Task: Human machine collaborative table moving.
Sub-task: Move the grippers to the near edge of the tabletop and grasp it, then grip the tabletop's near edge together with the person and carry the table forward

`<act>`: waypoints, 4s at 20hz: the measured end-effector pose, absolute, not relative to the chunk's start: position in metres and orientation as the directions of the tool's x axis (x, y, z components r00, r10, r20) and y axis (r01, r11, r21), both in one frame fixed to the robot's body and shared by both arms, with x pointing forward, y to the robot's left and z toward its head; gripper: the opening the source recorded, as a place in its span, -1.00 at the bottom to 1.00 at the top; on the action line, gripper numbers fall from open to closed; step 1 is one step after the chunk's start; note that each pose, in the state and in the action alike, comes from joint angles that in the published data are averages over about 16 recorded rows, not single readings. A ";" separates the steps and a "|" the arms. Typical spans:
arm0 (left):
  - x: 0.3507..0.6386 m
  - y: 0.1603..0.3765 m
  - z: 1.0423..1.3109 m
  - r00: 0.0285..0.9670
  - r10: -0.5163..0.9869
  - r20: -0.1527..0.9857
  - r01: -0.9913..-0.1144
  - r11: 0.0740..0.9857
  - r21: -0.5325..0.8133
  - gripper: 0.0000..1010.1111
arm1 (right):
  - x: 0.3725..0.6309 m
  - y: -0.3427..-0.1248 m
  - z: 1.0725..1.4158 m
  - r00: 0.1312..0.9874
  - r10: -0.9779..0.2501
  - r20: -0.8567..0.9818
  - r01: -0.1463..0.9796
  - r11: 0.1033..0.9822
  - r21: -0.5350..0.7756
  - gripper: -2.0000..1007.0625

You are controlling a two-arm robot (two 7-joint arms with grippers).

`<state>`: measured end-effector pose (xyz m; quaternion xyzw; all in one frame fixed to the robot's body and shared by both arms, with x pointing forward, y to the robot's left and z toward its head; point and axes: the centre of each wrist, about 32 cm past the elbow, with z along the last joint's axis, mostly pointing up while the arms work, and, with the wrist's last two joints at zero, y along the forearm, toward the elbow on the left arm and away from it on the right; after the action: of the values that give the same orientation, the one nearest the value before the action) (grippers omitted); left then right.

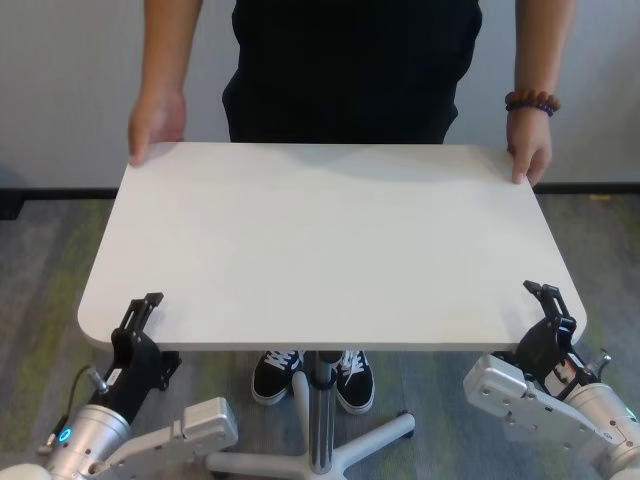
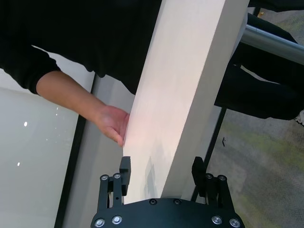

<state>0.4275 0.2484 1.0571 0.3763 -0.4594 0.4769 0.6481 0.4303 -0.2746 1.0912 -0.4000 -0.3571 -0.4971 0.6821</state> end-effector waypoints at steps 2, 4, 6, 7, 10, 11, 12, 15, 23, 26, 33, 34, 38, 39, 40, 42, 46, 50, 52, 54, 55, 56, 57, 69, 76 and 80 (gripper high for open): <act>0.428 0.248 1.057 0.123 0.272 0.954 -0.964 0.262 0.049 0.55 | 0.430 -0.275 1.091 0.250 -0.389 0.887 0.964 0.184 -0.191 0.77; 0.428 0.248 1.057 0.123 0.272 0.955 -0.964 0.262 0.049 0.43 | 0.430 -0.274 1.091 0.250 -0.387 0.887 0.964 0.182 -0.192 0.67; 0.428 0.248 1.057 0.123 0.271 0.955 -0.964 0.262 0.049 0.30 | 0.430 -0.274 1.091 0.250 -0.386 0.888 0.964 0.181 -0.192 0.57; 0.428 0.248 1.057 0.123 0.271 0.955 -0.964 0.262 0.049 0.23 | 0.430 -0.274 1.091 0.249 -0.385 0.888 0.965 0.181 -0.193 0.51; 0.428 0.248 1.057 0.123 0.271 0.955 -0.964 0.262 0.049 0.04 | 0.430 -0.274 1.091 0.250 -0.383 0.889 0.965 0.179 -0.193 0.33; 0.428 0.248 1.057 0.123 0.271 0.955 -0.964 0.262 0.049 -0.02 | 0.430 -0.274 1.090 0.250 -0.383 0.889 0.965 0.179 -0.194 0.27; 0.428 0.248 1.057 0.123 0.271 0.955 -0.964 0.262 0.050 -0.08 | 0.430 -0.274 1.090 0.250 -0.382 0.890 0.965 0.179 -0.194 0.21; 0.427 0.248 1.057 0.123 0.270 0.955 -0.964 0.263 0.050 -0.23 | 0.430 -0.274 1.090 0.250 -0.381 0.890 0.965 0.178 -0.195 0.04; 0.427 0.248 1.057 0.123 0.270 0.955 -0.963 0.263 0.050 -0.42 | 0.430 -0.274 1.090 0.250 -0.379 0.891 0.964 0.177 -0.196 -0.25; 0.427 0.248 1.057 0.123 0.270 0.955 -0.963 0.263 0.050 -0.43 | 0.430 -0.274 1.090 0.250 -0.378 0.891 0.965 0.177 -0.196 -0.30; 0.428 0.247 1.058 0.120 0.271 0.955 -0.963 0.266 0.045 -0.43 | 0.430 -0.275 1.090 0.242 -0.380 0.892 0.966 0.178 -0.187 -0.31; 0.428 0.247 1.058 0.118 0.271 0.955 -0.963 0.266 0.044 -0.43 | 0.430 -0.275 1.091 0.240 -0.381 0.893 0.967 0.179 -0.184 -0.31; 0.429 0.245 1.061 0.112 0.276 0.954 -0.963 0.268 0.035 -0.43 | 0.431 -0.275 1.091 0.231 -0.380 0.896 0.968 0.184 -0.172 -0.31; 0.430 0.245 1.061 0.110 0.278 0.954 -0.963 0.269 0.033 -0.43 | 0.431 -0.275 1.092 0.229 -0.379 0.897 0.968 0.186 -0.168 -0.31; 0.430 0.245 1.062 0.108 0.279 0.954 -0.963 0.269 0.030 -0.43 | 0.432 -0.275 1.092 0.226 -0.377 0.898 0.968 0.187 -0.165 -0.31; 0.431 0.244 1.064 0.104 0.281 0.954 -0.962 0.270 0.025 -0.43 | 0.432 -0.275 1.093 0.221 -0.375 0.901 0.969 0.190 -0.158 -0.31; 0.433 0.242 1.067 0.095 0.285 0.954 -0.962 0.272 0.014 -0.43 | 0.434 -0.276 1.096 0.211 -0.370 0.905 0.970 0.195 -0.146 -0.32; 0.435 0.240 1.071 0.087 0.285 0.954 -0.962 0.274 0.006 -0.43 | 0.436 -0.279 1.098 0.204 -0.364 0.909 0.971 0.196 -0.139 -0.32; 0.436 0.239 1.073 0.084 0.284 0.955 -0.962 0.274 0.003 -0.43 | 0.438 -0.280 1.100 0.201 -0.360 0.911 0.971 0.196 -0.137 -0.32; 0.438 0.237 1.074 0.080 0.282 0.956 -0.961 0.275 -0.001 -0.43 | 0.440 -0.281 1.102 0.198 -0.357 0.913 0.971 0.196 -0.135 -0.32; 0.439 0.237 1.075 0.077 0.280 0.957 -0.961 0.276 -0.003 -0.43 | 0.441 -0.282 1.102 0.197 -0.355 0.914 0.972 0.196 -0.133 -0.32; 0.440 0.236 1.076 0.075 0.279 0.957 -0.961 0.276 -0.005 -0.43 | 0.442 -0.282 1.103 0.196 -0.354 0.915 0.972 0.196 -0.132 -0.32; 0.440 0.236 1.077 0.073 0.279 0.958 -0.961 0.276 -0.007 -0.43 | 0.444 -0.283 1.104 0.194 -0.353 0.915 0.972 0.196 -0.131 -0.32; 0.455 0.227 1.086 0.051 0.272 0.961 -0.960 0.277 -0.028 -0.43 | 0.466 -0.287 1.112 0.179 -0.321 0.930 0.971 0.210 -0.114 -0.32; 0.465 0.223 1.086 0.046 0.267 0.962 -0.961 0.275 -0.030 -0.43 | 0.479 -0.287 1.113 0.177 -0.304 0.936 0.969 0.219 -0.112 -0.32; 0.471 0.222 1.084 0.042 0.265 0.963 -0.962 0.270 -0.032 -0.43 | 0.487 -0.287 1.112 0.178 -0.294 0.939 0.968 0.223 -0.114 -0.32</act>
<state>0.4707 0.2221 1.0845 0.3555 -0.4902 0.4885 0.6282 0.4875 -0.2874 1.1117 -0.3970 -0.4246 -0.4803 0.6569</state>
